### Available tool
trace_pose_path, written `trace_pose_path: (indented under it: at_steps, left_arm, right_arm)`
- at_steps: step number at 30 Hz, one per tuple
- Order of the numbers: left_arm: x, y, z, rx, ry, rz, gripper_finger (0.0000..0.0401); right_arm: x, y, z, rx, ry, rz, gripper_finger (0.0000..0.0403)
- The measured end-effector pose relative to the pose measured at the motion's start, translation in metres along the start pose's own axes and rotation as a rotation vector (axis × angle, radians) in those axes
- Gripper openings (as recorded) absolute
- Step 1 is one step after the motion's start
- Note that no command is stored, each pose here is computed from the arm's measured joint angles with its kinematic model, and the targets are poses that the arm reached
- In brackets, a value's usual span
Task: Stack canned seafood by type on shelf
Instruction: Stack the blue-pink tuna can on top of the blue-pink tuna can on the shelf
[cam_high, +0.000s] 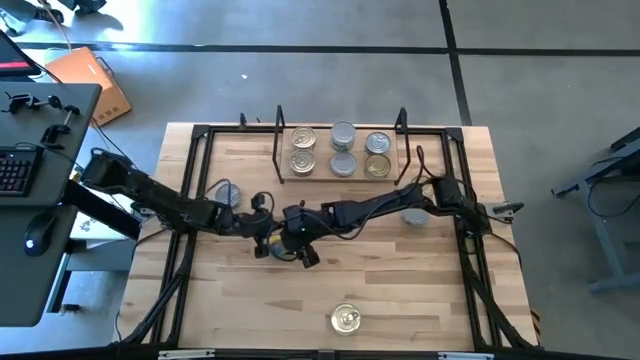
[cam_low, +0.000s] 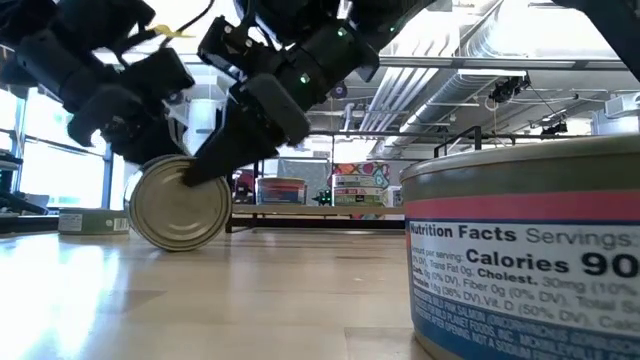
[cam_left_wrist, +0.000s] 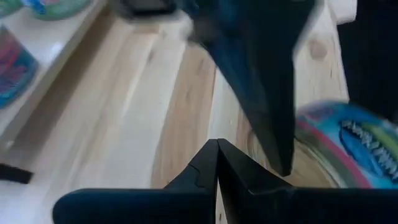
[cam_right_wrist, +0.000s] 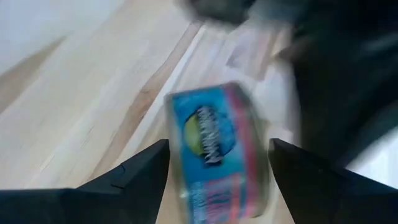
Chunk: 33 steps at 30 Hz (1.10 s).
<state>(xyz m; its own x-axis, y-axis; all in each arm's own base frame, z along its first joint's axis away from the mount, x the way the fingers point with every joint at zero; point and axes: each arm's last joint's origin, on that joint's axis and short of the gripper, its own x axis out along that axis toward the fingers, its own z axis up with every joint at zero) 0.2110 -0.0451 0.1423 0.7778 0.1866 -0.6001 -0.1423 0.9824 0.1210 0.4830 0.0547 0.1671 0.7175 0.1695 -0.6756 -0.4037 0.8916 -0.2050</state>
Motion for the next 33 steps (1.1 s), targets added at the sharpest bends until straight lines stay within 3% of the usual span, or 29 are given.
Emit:
trace_pose_path:
  at_steps: [5,10,15,19,24,27,33]
  left_arm:
    - [-0.017,0.004,0.001,-0.039,0.023,-0.007,0.0]
    - [-0.032,0.002,-0.013,-0.062,0.142,-0.009,0.0]
    - [-0.04,-0.006,-0.019,-0.105,0.16,0.029,0.0]
    - [-0.042,-0.016,-0.02,-0.091,0.115,0.039,0.0]
    - [-0.043,-0.027,-0.017,-0.058,0.033,0.043,0.0]
    - [-0.044,-0.031,-0.015,-0.025,0.0,0.025,0.0]
    - [-0.043,-0.033,-0.011,0.007,-0.035,0.013,0.0]
  right_arm:
    - [0.005,0.001,-0.002,-0.002,-0.01,0.007,0.0242]
    - [0.008,0.001,-0.003,-0.006,-0.027,0.023,0.0181]
    - [-0.004,0.002,0.001,0.033,0.017,0.006,0.0181]
    - [-0.045,0.002,0.021,-0.016,0.098,-0.173,0.0181]
    - [-0.09,-0.015,0.036,-0.175,0.237,-0.569,0.0181]
    - [-0.1,-0.044,0.031,-0.237,0.306,-0.705,0.0181]
    - [-0.102,-0.12,-0.009,-0.178,0.39,-0.815,0.0181]
